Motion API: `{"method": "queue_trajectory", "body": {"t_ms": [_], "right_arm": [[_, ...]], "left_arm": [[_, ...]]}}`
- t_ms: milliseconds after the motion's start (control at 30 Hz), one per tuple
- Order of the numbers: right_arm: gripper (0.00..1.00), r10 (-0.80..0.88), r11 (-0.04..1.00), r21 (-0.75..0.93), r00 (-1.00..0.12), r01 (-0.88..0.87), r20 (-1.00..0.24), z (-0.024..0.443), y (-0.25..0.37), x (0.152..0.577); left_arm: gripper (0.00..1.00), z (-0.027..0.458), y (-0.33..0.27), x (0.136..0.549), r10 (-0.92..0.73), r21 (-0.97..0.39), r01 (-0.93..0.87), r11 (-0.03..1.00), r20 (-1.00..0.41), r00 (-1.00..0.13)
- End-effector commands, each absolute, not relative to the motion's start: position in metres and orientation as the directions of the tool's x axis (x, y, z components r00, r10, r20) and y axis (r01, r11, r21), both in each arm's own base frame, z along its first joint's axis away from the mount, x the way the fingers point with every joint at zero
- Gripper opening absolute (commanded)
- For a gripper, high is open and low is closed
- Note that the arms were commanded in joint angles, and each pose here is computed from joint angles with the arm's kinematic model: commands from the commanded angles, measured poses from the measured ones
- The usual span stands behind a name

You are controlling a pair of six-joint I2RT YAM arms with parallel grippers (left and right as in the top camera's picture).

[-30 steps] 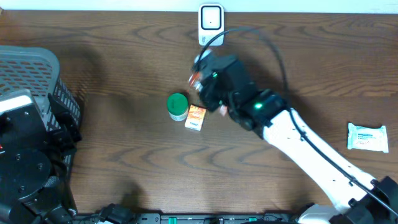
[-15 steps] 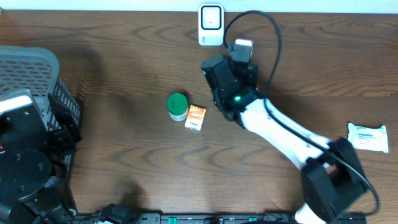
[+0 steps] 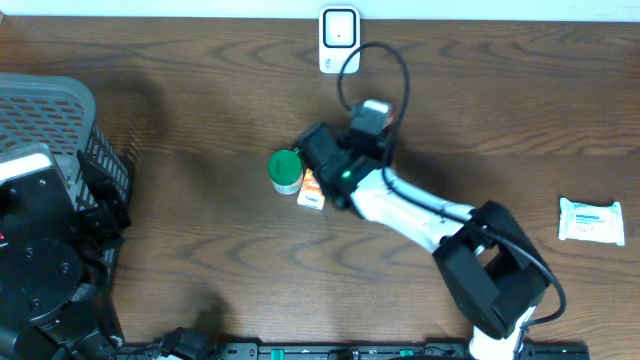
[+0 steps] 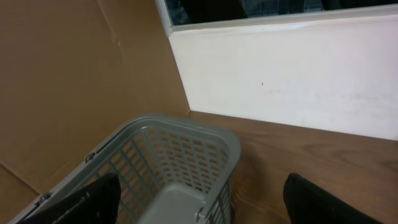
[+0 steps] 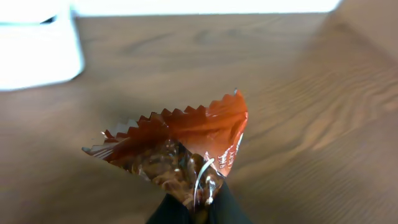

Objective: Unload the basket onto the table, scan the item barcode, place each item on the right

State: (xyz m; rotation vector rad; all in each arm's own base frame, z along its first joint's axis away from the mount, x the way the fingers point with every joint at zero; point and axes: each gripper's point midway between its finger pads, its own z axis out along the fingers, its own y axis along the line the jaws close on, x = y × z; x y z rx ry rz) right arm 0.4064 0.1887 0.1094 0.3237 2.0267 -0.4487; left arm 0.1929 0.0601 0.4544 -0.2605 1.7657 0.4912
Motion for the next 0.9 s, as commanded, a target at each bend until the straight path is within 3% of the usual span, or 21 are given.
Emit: {"method": "queue_trajectory", "body": {"t_ms": [0,33,133,167,267,433,667,867], "right_arm": [[0.39,0.057,0.939,-0.132,-0.522,0.317,-0.851,0.094,0.224,0.390],[0.49,0.051,0.945,-0.129,-0.524,0.301,-0.850,0.093,0.230,0.386],[0.95,0.045,0.949,-0.116,-0.489,0.294,-0.871,0.101,0.241,0.383],[0.99,0.040,0.949,-0.116,-0.477,0.294,-0.878,0.106,0.241,0.383],[0.99,0.006,0.960,-0.133,-0.493,0.246,-0.870,0.117,0.245,0.383],[0.99,-0.148,0.987,-0.156,-0.666,-0.048,-0.731,0.109,0.261,0.374],[0.99,-0.391,0.914,-0.327,-0.734,-0.240,-0.555,0.078,0.248,0.342],[0.99,-0.375,0.922,-0.286,-0.786,-0.261,-0.491,0.051,0.246,0.315]], "left_arm": [[0.84,0.453,0.062,0.193,0.081,0.189,-0.438,0.879,-0.964,-0.254],[0.84,0.453,0.062,0.193,0.081,0.189,-0.437,0.879,-0.964,-0.254],[0.84,0.453,0.062,0.193,0.081,0.190,-0.437,0.879,-0.964,-0.254],[0.84,0.453,0.062,0.193,0.081,0.189,-0.438,0.879,-0.964,-0.254],[0.84,0.453,0.062,0.193,0.081,0.189,-0.438,0.879,-0.964,-0.254],[0.84,0.453,0.062,0.193,0.081,0.189,-0.437,0.879,-0.964,-0.254],[0.84,0.453,0.062,0.193,0.081,0.189,-0.438,0.879,-0.964,-0.254],[0.84,0.453,0.062,0.193,0.081,0.189,-0.438,0.879,-0.964,-0.254]]}}
